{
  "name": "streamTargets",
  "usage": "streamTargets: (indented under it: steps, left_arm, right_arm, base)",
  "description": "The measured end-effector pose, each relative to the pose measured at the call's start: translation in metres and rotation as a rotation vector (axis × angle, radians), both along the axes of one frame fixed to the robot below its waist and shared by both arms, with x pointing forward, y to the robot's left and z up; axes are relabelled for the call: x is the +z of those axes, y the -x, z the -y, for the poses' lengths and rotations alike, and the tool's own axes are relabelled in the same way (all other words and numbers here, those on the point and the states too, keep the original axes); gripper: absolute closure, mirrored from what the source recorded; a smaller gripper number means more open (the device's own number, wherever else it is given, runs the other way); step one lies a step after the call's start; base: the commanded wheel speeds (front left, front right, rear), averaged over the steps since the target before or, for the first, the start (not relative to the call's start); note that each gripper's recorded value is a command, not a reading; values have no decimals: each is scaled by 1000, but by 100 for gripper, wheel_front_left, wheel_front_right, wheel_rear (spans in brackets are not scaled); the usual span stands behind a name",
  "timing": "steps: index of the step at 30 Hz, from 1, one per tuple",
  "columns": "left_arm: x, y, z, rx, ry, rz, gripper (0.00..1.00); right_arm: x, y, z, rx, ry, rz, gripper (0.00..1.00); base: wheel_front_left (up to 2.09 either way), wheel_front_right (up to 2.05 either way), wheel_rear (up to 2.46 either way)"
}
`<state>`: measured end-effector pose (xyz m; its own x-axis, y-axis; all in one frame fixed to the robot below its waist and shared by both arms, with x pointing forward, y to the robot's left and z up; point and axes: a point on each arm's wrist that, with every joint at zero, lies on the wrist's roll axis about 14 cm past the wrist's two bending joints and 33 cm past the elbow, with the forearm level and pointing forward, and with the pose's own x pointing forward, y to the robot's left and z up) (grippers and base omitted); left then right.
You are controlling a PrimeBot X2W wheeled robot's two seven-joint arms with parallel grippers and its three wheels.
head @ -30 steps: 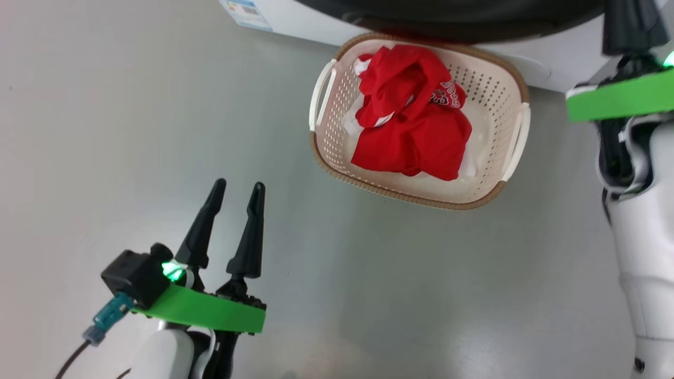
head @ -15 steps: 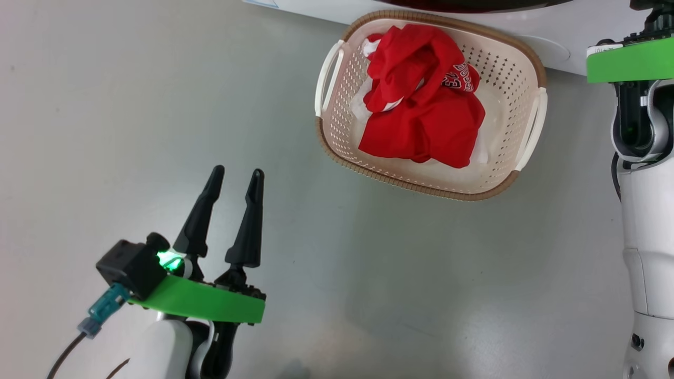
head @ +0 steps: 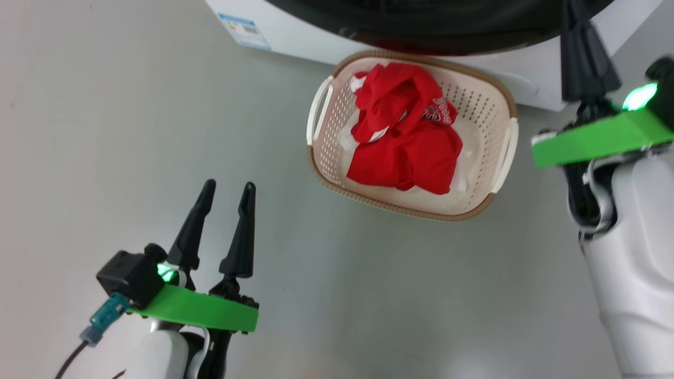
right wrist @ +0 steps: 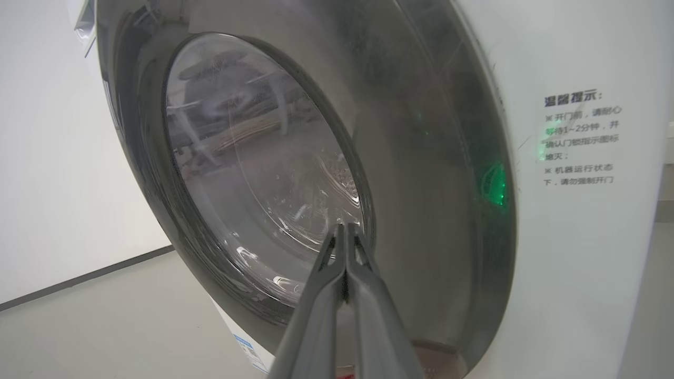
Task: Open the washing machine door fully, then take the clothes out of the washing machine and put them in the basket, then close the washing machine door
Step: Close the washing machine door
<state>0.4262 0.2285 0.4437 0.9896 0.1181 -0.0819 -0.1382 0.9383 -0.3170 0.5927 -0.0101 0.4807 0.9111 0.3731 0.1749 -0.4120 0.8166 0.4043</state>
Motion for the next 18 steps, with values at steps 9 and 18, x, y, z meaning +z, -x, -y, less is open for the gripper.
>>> streamTargets:
  steps: [9, 18]
  left_arm:
    - [11, 13, 10, -28, -22, 18, 0]
    - [22, 29, 15, -43, -32, 42, 0]
  right_arm:
    - [-9, 48, 15, 16, 63, -49, 0]
    - [-16, 93, 43, -24, 104, -100, 0]
  base:
    - [0, 0, 0]
    - [0, 0, 0]
